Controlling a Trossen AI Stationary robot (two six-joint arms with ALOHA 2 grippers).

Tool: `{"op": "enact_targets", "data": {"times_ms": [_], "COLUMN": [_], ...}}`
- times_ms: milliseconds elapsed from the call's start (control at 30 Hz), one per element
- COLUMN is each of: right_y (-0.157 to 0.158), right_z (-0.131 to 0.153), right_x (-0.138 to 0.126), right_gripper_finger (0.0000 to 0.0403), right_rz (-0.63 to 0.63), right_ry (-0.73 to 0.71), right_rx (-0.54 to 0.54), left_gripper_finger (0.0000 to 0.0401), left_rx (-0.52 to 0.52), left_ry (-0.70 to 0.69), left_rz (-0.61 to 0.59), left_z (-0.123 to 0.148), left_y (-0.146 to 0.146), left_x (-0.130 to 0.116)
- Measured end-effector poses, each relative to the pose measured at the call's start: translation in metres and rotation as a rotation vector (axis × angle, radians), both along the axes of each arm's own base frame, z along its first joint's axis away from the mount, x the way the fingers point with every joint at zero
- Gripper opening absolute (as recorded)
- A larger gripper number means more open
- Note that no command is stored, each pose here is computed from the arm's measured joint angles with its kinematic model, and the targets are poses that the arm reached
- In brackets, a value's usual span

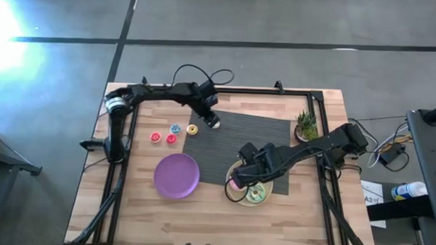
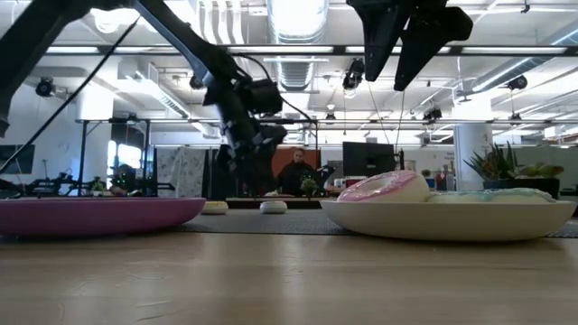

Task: Pick & Place donuts
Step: Put the small white donut on the purple plate

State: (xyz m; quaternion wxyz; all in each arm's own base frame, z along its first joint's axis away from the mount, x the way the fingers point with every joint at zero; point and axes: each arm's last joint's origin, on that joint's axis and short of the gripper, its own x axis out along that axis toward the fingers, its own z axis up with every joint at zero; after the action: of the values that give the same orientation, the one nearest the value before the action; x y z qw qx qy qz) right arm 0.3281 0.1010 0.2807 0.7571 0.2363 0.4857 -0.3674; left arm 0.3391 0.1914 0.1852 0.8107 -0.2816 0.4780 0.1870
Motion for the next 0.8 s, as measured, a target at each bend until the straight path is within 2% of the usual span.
{"op": "enact_targets", "data": {"times_ms": [267, 467, 633, 800], "right_y": [0.000, -0.001, -0.001, -0.002], "right_z": [0.000, -0.001, -0.003, -0.008], "right_x": [-0.002, -0.003, -0.003, -0.005], "right_gripper_finger": [0.0249, 0.0249, 0.0248, 0.0248], "right_rz": [-0.018, -0.016, -0.022, -0.045], "right_ry": [0.004, 0.015, 0.022, 0.030], "right_rx": [-0.023, -0.028, -0.032, -0.032], "left_gripper_finger": [0.0124, 0.0119, 0.0081, 0.0017], "left_rx": [-0.024, -0.024, 0.084, 0.119], "left_ry": [0.042, 0.043, 0.021, -0.007], "left_rz": [-0.007, -0.013, -0.004, 0.000], "left_z": [-0.022, -0.028, -0.024, -0.021], "left_y": [0.005, 0.006, 0.008, 0.011], "left_x": [0.006, 0.008, 0.012, 0.014]}}
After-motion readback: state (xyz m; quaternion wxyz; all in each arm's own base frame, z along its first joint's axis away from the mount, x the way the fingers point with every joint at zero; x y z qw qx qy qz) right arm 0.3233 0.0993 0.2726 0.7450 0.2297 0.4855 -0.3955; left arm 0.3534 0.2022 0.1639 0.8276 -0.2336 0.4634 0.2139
